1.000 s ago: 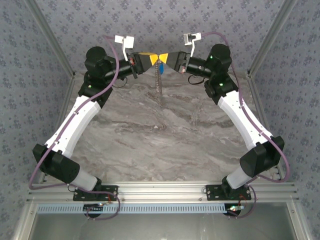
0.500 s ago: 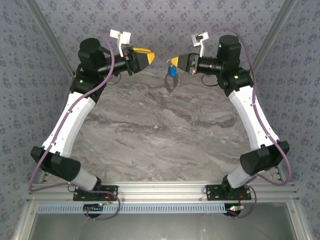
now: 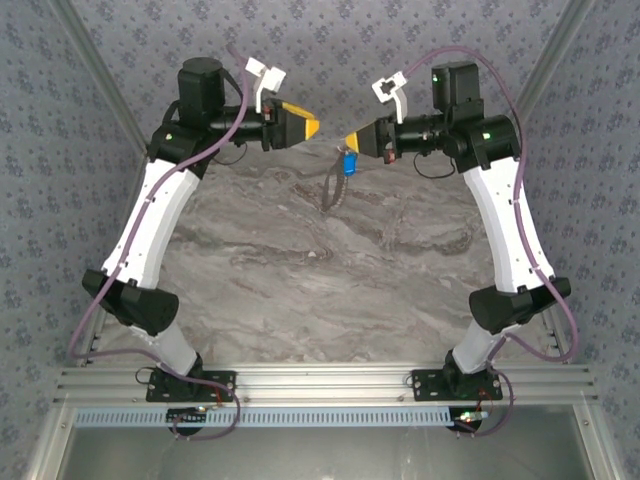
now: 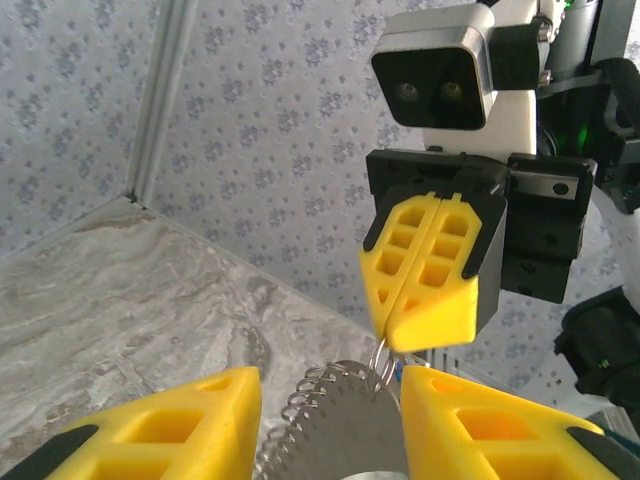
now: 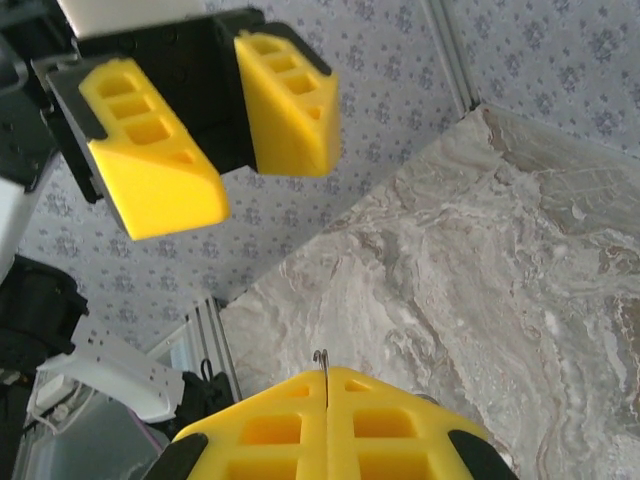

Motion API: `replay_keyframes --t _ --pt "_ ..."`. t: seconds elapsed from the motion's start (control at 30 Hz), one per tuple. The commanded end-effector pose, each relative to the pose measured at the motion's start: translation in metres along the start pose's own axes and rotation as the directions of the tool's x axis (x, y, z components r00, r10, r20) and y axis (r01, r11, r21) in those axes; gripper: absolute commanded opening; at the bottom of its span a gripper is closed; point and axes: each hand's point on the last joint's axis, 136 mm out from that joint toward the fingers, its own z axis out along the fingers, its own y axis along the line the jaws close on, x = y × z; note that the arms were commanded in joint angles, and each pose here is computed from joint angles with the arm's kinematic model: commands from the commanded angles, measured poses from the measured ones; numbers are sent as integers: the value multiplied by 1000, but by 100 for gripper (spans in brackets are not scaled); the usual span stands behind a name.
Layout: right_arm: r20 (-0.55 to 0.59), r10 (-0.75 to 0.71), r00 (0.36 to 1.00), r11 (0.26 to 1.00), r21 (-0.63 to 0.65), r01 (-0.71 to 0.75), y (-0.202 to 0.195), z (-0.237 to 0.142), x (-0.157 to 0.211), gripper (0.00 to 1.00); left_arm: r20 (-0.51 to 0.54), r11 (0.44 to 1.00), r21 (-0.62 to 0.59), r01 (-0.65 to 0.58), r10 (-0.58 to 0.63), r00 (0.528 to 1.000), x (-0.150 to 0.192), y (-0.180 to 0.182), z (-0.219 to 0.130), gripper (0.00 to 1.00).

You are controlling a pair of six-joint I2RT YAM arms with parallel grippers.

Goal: Put the keys on the keyring

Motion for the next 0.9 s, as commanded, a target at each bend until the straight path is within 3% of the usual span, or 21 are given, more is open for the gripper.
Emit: replay_keyframes --t 0.0,0.87 --pt "-42 -28 999 1000 -8 28 8 1 9 0 -51 996 88 -11 16 999 6 -21 2 39" --pt "-12 -41 999 997 -71 40 18 7 -2 0 -149 987 159 29 -5 989 39 -27 24 33"
